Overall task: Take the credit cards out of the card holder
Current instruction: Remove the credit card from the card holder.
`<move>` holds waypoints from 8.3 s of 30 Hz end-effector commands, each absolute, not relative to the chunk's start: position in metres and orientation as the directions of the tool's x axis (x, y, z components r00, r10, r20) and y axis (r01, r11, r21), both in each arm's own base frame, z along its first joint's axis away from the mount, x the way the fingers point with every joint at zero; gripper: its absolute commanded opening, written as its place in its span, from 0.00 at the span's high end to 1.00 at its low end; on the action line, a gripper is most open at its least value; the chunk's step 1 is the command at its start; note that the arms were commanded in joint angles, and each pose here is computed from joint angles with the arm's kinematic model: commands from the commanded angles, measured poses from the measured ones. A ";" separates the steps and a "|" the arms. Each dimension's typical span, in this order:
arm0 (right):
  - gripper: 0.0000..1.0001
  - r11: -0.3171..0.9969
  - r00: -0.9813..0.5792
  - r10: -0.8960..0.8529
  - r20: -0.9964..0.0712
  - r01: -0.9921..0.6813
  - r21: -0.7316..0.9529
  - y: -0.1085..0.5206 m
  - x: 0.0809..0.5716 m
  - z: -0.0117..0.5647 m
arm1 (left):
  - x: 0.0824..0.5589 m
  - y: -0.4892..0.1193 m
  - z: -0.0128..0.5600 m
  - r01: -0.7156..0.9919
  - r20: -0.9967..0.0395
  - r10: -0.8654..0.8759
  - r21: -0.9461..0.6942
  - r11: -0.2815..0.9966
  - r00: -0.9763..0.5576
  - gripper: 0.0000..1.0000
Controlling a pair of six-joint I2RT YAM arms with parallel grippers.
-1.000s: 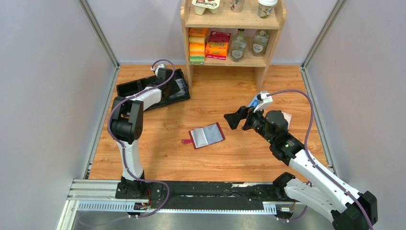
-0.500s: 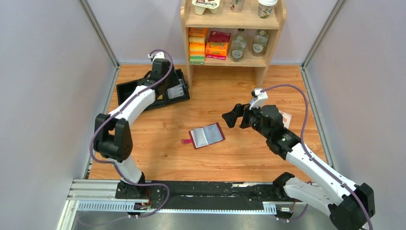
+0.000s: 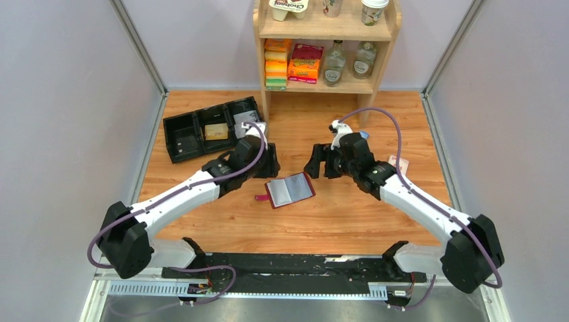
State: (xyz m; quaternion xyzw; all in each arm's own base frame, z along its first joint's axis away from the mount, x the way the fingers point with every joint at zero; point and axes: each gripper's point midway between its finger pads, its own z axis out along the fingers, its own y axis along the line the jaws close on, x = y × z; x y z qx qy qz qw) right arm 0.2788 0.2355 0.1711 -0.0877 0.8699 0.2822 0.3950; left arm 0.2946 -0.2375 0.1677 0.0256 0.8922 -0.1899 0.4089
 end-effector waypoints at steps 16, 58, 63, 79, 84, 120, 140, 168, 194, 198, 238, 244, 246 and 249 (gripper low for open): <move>0.49 0.820 -0.857 -0.059 -0.512 -0.334 0.465 0.273 0.273 0.089 | 0.254 -0.267 0.058 0.187 -0.576 -0.065 -0.369 0.911 -0.815 0.69; 0.51 0.791 -0.903 -0.155 -0.401 -0.357 0.497 0.322 0.271 0.037 | 0.215 -0.241 0.001 0.022 -0.430 -0.143 -0.357 0.934 -0.892 0.78; 0.52 0.711 -0.914 -0.178 -0.364 -0.375 0.595 0.347 0.256 0.044 | 0.215 -0.242 0.000 0.016 -0.428 -0.153 -0.365 0.931 -0.891 0.78; 0.51 0.489 -0.857 -0.220 -0.465 -0.510 0.708 0.383 0.233 0.119 | 0.215 -0.230 0.012 -0.041 -0.482 -0.287 -0.458 0.888 -0.828 0.77; 0.44 0.606 -0.803 -0.184 -0.567 -0.547 0.578 0.362 0.254 0.133 | 0.214 -0.224 0.012 -0.062 -0.486 -0.318 -0.472 0.879 -0.814 0.77; 0.48 0.846 -0.846 -0.218 -0.487 -0.413 0.337 0.303 0.281 0.048 | 0.244 -0.271 0.072 0.055 -0.494 -0.315 -0.599 0.799 -0.810 0.58; 0.50 0.792 -0.862 -0.253 -0.440 -0.446 0.418 0.318 0.269 0.042 | 0.231 -0.244 0.014 -0.095 -0.384 -0.355 -0.554 0.827 -0.852 0.71; 0.55 0.826 -0.912 -0.239 -0.334 -0.371 0.424 0.303 0.264 0.011 | 0.254 -0.262 0.051 -0.071 -0.346 -0.519 -0.777 0.625 -0.782 0.54; 0.58 0.826 -0.944 -0.172 -0.282 -0.294 0.480 0.296 0.268 0.001 | 0.256 -0.281 0.076 0.041 -0.270 -0.552 -0.919 0.391 -0.789 0.70; 0.59 0.828 -0.949 -0.160 -0.271 -0.279 0.487 0.294 0.268 -0.002 | 0.254 -0.283 0.080 0.047 -0.258 -0.556 -0.930 0.365 -0.790 0.71; 0.62 0.831 -0.944 -0.111 -0.312 -0.260 0.491 0.290 0.280 0.015 | 0.222 -0.227 0.028 -0.164 -0.278 -0.553 -0.768 0.619 -0.786 0.95; 0.54 0.815 -0.911 -0.116 -0.396 -0.315 0.487 0.295 0.285 0.053 | 0.225 -0.229 0.031 -0.152 -0.286 -0.547 -0.769 0.621 -0.787 0.95; 0.48 0.821 -0.895 -0.112 -0.432 -0.328 0.467 0.295 0.287 0.065 | 0.226 -0.230 0.031 -0.147 -0.289 -0.543 -0.769 0.623 -0.788 0.94; 0.41 0.817 -0.871 -0.121 -0.476 -0.360 0.450 0.297 0.287 0.078 | 0.227 -0.232 0.031 -0.140 -0.291 -0.534 -0.767 0.626 -0.794 0.94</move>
